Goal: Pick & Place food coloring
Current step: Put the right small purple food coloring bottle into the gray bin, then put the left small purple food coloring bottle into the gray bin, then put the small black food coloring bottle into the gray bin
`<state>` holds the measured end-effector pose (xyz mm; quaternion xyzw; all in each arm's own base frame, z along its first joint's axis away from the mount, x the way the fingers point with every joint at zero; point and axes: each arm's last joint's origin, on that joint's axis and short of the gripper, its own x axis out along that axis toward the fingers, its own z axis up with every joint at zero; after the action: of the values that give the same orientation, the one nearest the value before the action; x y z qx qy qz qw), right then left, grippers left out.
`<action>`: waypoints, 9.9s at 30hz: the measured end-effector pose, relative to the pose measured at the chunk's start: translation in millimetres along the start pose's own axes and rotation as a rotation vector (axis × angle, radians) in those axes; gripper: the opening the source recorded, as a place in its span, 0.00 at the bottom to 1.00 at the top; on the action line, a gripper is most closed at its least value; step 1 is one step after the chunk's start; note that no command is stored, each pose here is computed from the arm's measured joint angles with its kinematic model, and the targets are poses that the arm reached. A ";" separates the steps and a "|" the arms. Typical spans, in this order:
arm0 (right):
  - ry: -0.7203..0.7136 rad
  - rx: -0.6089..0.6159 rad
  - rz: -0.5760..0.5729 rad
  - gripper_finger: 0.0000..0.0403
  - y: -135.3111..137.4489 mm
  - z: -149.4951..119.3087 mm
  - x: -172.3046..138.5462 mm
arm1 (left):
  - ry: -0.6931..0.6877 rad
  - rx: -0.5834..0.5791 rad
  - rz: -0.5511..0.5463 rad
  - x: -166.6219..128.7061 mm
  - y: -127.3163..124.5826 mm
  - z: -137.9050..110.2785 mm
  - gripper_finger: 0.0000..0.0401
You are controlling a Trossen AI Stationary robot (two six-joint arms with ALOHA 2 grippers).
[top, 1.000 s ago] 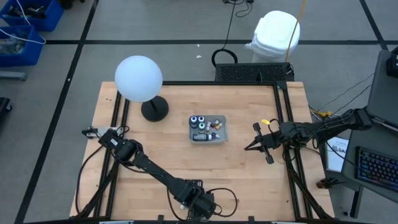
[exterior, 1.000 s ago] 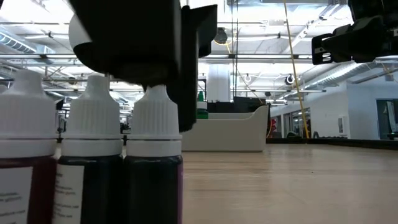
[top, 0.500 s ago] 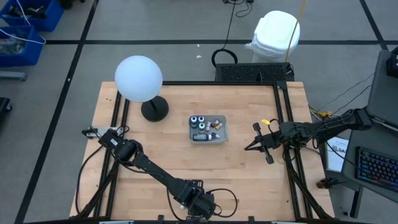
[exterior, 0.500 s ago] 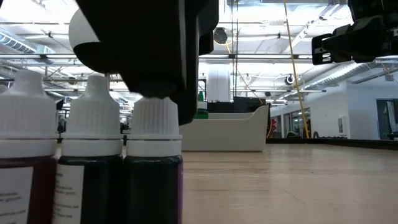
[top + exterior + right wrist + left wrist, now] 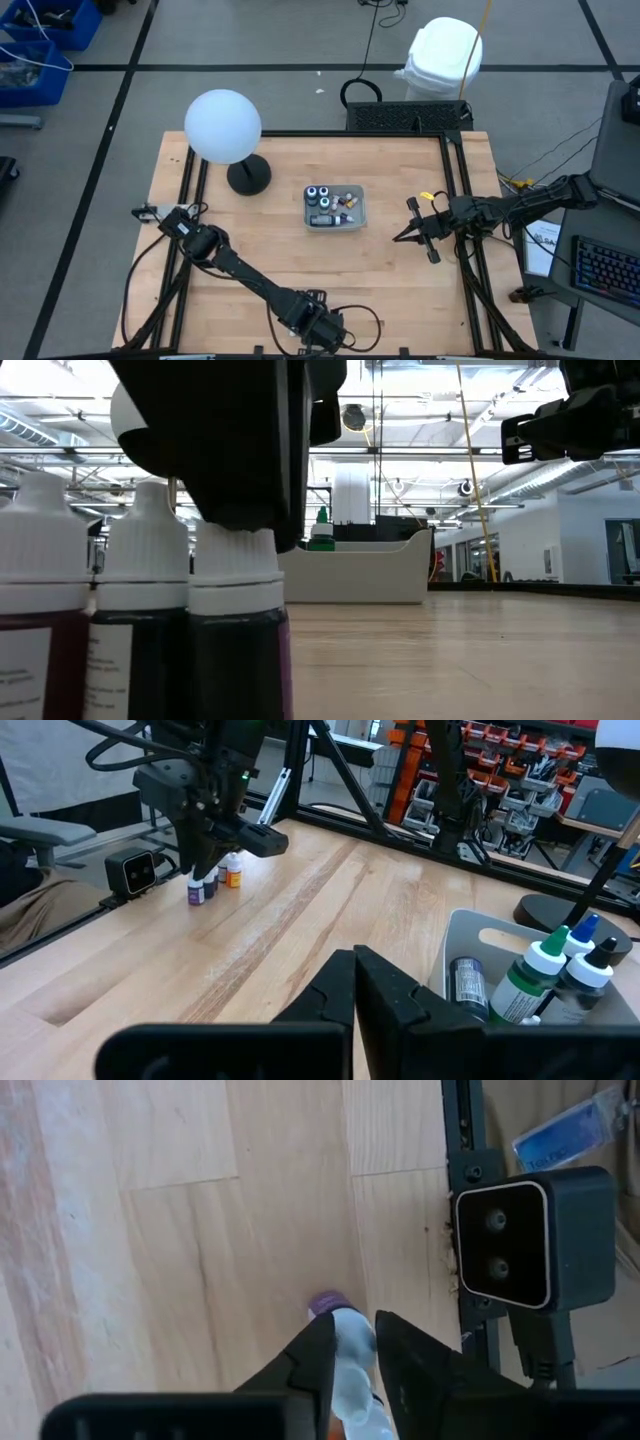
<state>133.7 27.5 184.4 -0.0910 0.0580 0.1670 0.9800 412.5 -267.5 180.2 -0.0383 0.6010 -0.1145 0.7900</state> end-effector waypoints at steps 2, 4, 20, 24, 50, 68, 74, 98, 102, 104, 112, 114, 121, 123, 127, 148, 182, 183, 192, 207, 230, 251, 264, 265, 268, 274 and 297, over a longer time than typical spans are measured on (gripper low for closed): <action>0.000 0.000 0.000 0.00 0.0 -0.1 0.0 | 0.000 0.000 0.004 -0.2 0.2 -0.1 0.17; 0.000 -0.001 0.000 0.00 0.0 -0.1 0.0 | 0.000 0.001 0.006 -0.4 0.2 -0.2 0.14; 0.000 0.000 0.000 0.00 0.0 -0.1 0.0 | -0.015 0.057 0.027 -2.7 1.8 1.3 0.01; 0.000 0.000 0.000 0.00 0.0 0.0 0.0 | -0.015 0.084 0.027 -3.2 2.2 1.6 0.01; 0.000 -0.001 0.000 0.00 0.1 -0.1 0.0 | -0.042 0.219 0.249 -88.3 89.7 52.8 0.01; 0.043 -0.038 0.009 0.00 0.8 -4.2 -0.1 | 0.048 0.166 0.059 -86.9 129.8 50.9 0.21; 0.045 -0.038 0.009 0.00 0.8 -4.3 -0.1 | 0.102 0.160 -0.006 -77.4 67.9 32.2 0.42; 0.028 -0.007 0.005 0.00 0.5 -2.7 0.0 | 0.184 -0.006 0.142 -20.9 -35.9 -44.1 0.59; 0.029 -0.007 0.005 0.00 0.5 -2.7 0.0 | 0.190 0.011 0.143 -18.3 -31.7 -42.4 0.59; 0.028 -0.007 0.005 0.00 0.5 -2.7 0.0 | 0.188 0.000 0.144 -19.2 -28.5 -40.3 0.59; 0.028 -0.007 0.005 0.00 0.5 -2.7 0.0 | 0.195 -0.026 0.121 -20.9 -21.9 -35.7 0.59; 0.028 -0.007 0.005 0.00 0.5 -2.7 0.0 | 0.170 -0.059 0.109 -23.4 -16.6 -29.8 0.59; 0.028 -0.008 0.005 0.00 0.5 -2.7 0.0 | 0.124 -0.165 0.047 -24.1 -2.4 -14.1 0.59; 0.028 -0.008 0.005 0.00 0.5 -2.7 0.0 | 0.118 -0.157 0.041 -24.2 -0.4 -12.2 0.59; 0.028 -0.009 0.005 0.00 0.5 -2.7 0.0 | 0.114 -0.127 0.039 -24.2 1.6 -10.9 0.59; 0.028 -0.010 0.005 0.00 0.5 -2.7 0.0 | 0.083 -0.087 0.018 -3.4 -0.9 -6.7 0.59; 0.028 -0.010 0.005 0.00 0.5 -2.7 0.0 | 0.090 0.014 0.015 -1.6 -5.1 -9.6 0.24; 0.028 -0.010 0.005 0.00 0.5 -2.7 0.0 | 0.091 0.020 0.014 -1.6 -5.4 -9.7 0.22; 0.028 -0.010 0.005 0.00 0.5 -2.7 0.0 | 0.078 0.045 0.036 -2.1 -4.9 -9.3 0.12; 0.028 -0.014 0.005 0.00 0.5 -2.7 0.0 | 0.041 0.175 0.065 -18.3 18.1 9.8 0.12; 0.035 -0.033 0.006 0.00 0.6 -3.4 0.0 | -0.090 0.145 0.420 -141.7 265.0 65.7 0.13; 0.057 -0.081 0.012 0.00 1.1 -5.6 -0.2 | -0.063 0.175 0.420 -94.2 306.6 52.1 0.07; 0.065 -0.080 0.014 0.00 1.2 -6.3 -0.2 | -0.039 0.113 0.301 -193.2 131.6 20.4 0.19; 0.064 -0.080 0.014 0.00 1.2 -6.2 -0.2 | -0.010 0.105 0.305 -191.8 113.2 12.4 0.19; 0.058 -0.081 0.013 0.00 1.1 -5.7 -0.1 | 0.013 0.075 0.305 -177.6 65.8 -3.9 0.19; 0.049 -0.058 0.010 0.00 0.9 -4.7 -0.1 | -0.072 0.034 0.227 -128.1 -3.5 -26.0 0.19; 0.050 -0.029 0.010 0.00 0.9 -4.8 -0.1 | -0.132 -0.090 -0.029 -31.8 -10.3 -46.9 0.53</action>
<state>133.0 27.3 179.5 -0.1089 0.0804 0.1703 0.9760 358.2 -266.7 199.3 -0.0899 0.5516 -0.0960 0.8237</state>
